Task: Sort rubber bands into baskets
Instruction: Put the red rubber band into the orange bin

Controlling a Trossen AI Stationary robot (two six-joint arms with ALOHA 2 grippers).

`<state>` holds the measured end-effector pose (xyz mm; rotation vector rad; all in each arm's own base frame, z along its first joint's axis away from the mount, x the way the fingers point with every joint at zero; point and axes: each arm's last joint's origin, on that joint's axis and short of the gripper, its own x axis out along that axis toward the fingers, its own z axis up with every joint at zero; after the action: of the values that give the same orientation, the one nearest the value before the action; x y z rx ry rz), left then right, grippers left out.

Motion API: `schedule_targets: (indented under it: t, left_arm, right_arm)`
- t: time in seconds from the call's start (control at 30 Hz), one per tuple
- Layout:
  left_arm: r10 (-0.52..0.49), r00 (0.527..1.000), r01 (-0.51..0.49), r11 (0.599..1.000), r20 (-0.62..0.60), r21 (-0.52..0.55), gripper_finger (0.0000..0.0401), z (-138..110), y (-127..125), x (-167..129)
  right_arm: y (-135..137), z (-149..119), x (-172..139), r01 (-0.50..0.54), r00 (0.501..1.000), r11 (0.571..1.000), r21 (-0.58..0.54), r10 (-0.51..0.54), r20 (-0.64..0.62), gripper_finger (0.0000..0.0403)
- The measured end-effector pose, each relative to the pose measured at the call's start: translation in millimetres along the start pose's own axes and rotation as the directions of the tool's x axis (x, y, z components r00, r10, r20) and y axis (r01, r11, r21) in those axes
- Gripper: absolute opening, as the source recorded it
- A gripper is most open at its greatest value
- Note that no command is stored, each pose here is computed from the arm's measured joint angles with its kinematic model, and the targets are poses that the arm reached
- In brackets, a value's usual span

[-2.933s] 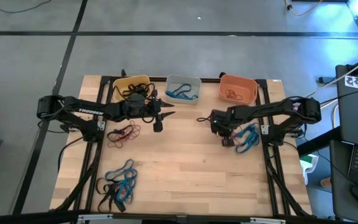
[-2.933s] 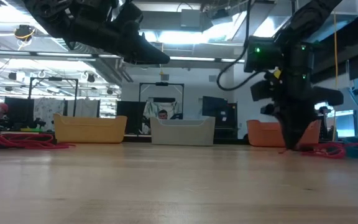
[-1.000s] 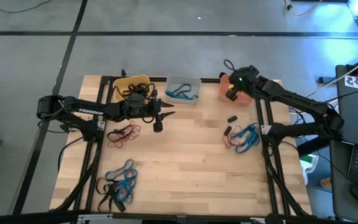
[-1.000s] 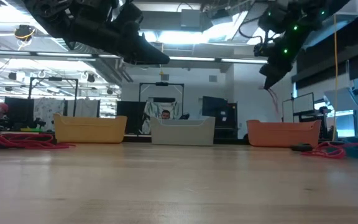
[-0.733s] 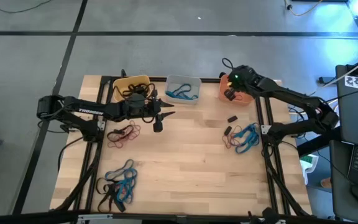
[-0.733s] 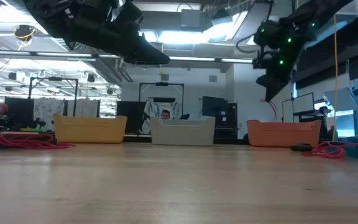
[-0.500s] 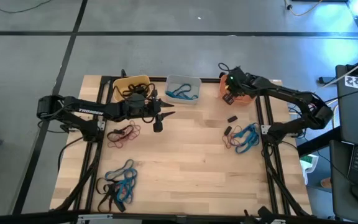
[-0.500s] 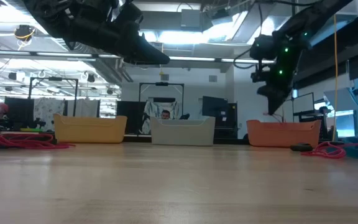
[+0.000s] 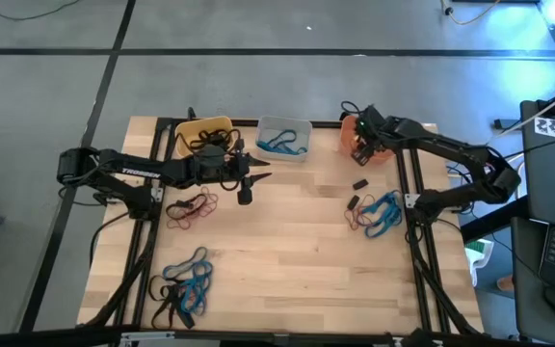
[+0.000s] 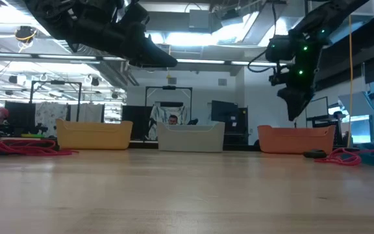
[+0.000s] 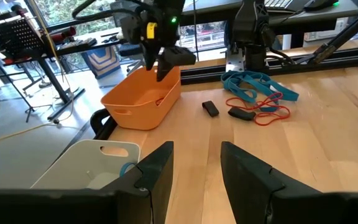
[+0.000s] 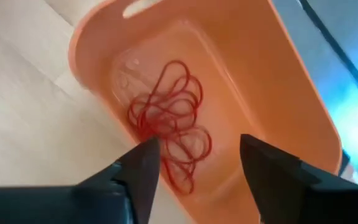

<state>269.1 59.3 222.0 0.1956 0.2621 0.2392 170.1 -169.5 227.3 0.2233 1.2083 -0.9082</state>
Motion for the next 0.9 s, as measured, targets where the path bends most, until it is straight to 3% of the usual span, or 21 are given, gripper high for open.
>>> schedule_targets:
  t: [0.2,0.37,0.6,0.9]
  left_arm:
    - [0.000,1.000,0.000,1.000,0.000,-0.001,0.0130,0.0,0.0,0.0]
    - [0.000,1.000,0.000,1.000,0.000,-0.002,0.0130,0.0,0.0,0.0]
    - [0.000,1.000,0.000,1.000,0.000,-0.002,0.0130,0.0,0.0,0.0]
    - [0.000,1.000,0.000,1.000,0.000,-0.006,0.0130,0.1,0.0,-0.1]
  right_arm:
    - [0.7,-15.3,-12.9,-0.145,0.986,0.989,-0.004,0.144,-0.082,0.0234]
    - [12.5,-23.4,-22.9,-0.332,0.937,0.942,-0.036,0.325,-0.129,0.0234]
    - [47.3,-29.2,-37.8,-0.399,0.911,0.912,-0.095,0.382,-0.157,0.0234]
    - [87.4,-42.0,-57.1,-0.441,0.887,0.896,-0.061,0.424,-0.181,0.0234]
